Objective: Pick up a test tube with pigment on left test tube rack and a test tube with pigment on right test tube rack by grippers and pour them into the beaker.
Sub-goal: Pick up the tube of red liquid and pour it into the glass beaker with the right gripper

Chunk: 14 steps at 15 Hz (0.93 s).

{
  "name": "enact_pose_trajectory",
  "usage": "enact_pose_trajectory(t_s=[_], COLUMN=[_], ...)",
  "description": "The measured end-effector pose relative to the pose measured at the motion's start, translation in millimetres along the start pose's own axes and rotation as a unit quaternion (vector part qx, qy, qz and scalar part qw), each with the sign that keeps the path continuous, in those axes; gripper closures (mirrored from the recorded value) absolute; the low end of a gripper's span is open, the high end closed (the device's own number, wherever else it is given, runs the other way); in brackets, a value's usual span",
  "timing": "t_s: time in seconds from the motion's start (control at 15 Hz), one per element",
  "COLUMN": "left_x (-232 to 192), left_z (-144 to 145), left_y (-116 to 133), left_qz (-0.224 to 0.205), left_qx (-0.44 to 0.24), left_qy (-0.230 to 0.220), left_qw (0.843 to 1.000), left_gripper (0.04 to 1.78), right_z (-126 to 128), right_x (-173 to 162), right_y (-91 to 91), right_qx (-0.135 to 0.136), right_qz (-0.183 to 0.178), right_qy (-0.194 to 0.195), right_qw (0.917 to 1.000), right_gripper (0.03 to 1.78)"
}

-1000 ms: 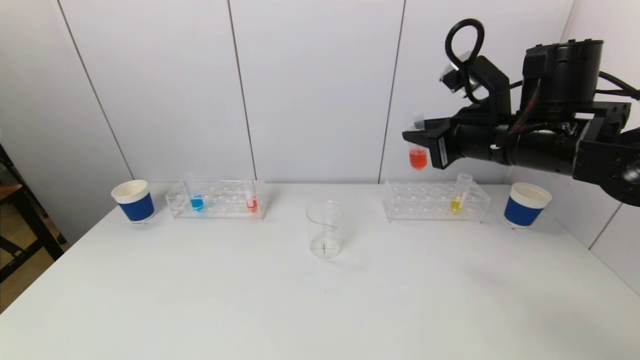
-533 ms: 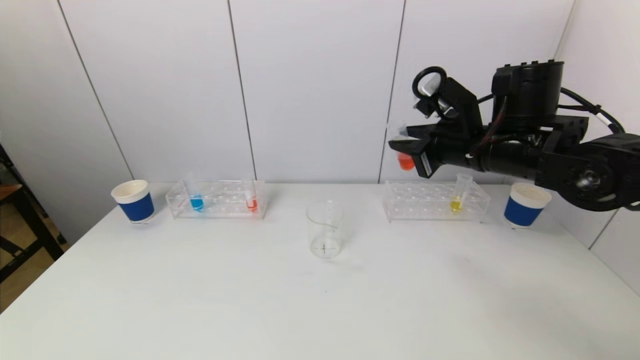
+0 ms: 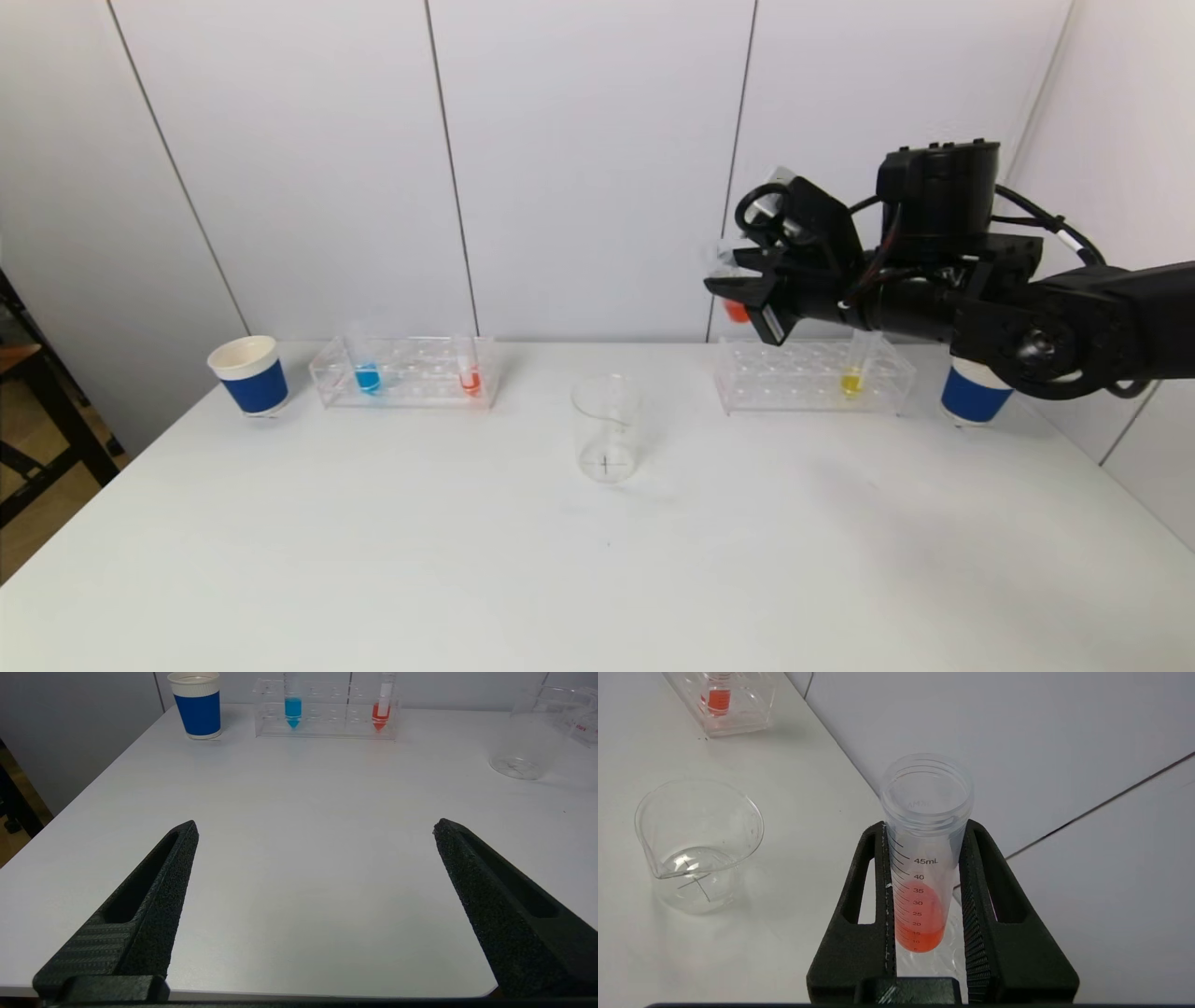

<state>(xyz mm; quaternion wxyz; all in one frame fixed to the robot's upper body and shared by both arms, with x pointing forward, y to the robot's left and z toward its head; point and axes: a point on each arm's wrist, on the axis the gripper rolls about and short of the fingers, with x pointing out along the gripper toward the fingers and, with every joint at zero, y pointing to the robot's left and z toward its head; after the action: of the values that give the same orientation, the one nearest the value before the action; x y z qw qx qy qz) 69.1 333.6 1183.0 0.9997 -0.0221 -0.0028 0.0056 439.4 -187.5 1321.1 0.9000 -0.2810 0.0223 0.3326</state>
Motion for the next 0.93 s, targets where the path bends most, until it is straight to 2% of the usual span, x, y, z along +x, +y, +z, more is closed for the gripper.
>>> enact_pose_trajectory(t_s=[0.27,0.53,0.8,0.93], left_x=[0.0,0.0,0.0,0.0], left_z=[0.0,0.0,0.0,0.0], left_y=[0.0,0.0,0.0,0.0], left_qz=[0.000,0.000,0.000,0.000], left_qx=[0.000,0.000,0.000,0.000], left_qy=[0.000,0.000,0.000,0.000], left_qw=[1.000,1.000,1.000,1.000], left_gripper=[0.06,0.06,0.06,0.06], right_z=[-2.6,-13.4,-16.9,-19.4], right_x=[20.3,32.9,40.7,44.1], right_y=[4.1,9.3,10.0,11.6], right_qx=[-0.032,-0.068,-0.117,-0.128], right_qz=[-0.024,-0.021,-0.029,-0.030], right_qy=[-0.051,-0.050,-0.071,-0.073], right_qw=[0.9979,0.9962,0.9901,0.9886], right_gripper=[1.35,1.35,1.35,1.35])
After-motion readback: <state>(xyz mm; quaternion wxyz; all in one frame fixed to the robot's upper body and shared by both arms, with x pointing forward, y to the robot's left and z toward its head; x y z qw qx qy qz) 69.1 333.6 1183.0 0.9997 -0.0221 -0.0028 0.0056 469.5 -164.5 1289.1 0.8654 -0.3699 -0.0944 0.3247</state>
